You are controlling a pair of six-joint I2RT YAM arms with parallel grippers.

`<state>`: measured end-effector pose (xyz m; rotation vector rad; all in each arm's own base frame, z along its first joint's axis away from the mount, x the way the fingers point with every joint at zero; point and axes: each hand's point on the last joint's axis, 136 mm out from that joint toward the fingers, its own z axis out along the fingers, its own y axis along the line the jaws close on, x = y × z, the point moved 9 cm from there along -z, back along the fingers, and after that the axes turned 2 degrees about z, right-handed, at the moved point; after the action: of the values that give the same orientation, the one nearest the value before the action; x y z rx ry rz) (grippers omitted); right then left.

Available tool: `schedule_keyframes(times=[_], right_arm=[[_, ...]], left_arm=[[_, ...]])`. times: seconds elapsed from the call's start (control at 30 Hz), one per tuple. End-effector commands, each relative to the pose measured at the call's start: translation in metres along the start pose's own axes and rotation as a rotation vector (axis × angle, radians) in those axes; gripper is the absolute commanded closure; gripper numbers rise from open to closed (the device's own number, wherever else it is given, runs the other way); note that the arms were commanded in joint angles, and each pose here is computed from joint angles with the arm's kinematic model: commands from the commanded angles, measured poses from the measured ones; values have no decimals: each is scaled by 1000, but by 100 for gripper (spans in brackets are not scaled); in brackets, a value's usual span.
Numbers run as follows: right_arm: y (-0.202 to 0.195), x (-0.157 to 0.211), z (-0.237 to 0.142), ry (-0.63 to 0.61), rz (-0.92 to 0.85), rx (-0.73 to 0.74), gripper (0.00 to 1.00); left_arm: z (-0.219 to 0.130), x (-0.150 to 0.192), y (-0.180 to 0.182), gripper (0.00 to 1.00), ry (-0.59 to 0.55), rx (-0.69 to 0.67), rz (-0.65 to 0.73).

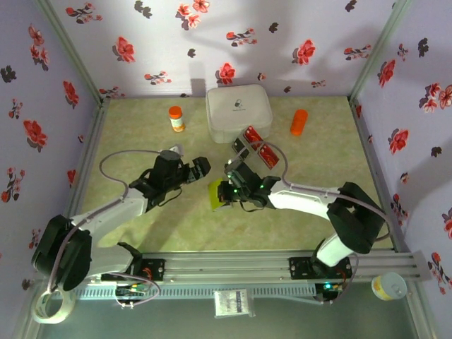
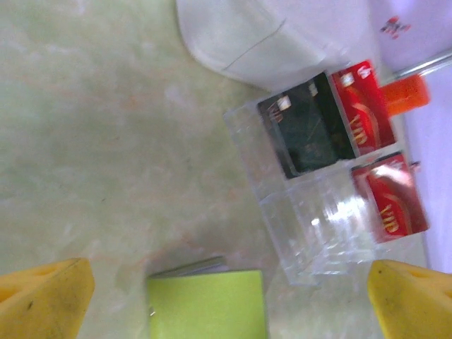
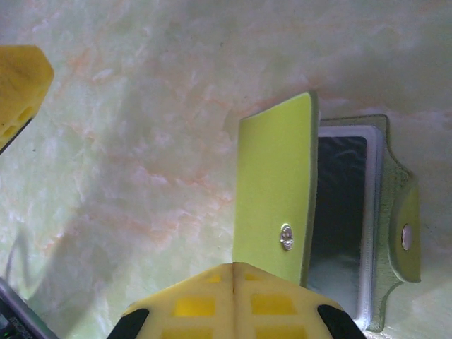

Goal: Put the credit cards into the card holder

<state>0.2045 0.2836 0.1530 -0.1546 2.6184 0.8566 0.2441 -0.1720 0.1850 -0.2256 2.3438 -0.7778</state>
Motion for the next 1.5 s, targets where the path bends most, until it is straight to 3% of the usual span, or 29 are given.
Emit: schedule_keyframes(times=[0.0,0.37,1.03,1.47], right_arm=[[-17,8,11,10,-3,60,100],[-47,27,35,53,45,103,100],[-50,32,35,57,83,72,100],[-59,-12,-18,-48,122,98,94]], left_arm=[[5,7,10,0,109,-111,86],[30,36,14,0,289,-268,295],[59,68,8,0,307,-239,349],[55,77,22,0,373,-417,461]])
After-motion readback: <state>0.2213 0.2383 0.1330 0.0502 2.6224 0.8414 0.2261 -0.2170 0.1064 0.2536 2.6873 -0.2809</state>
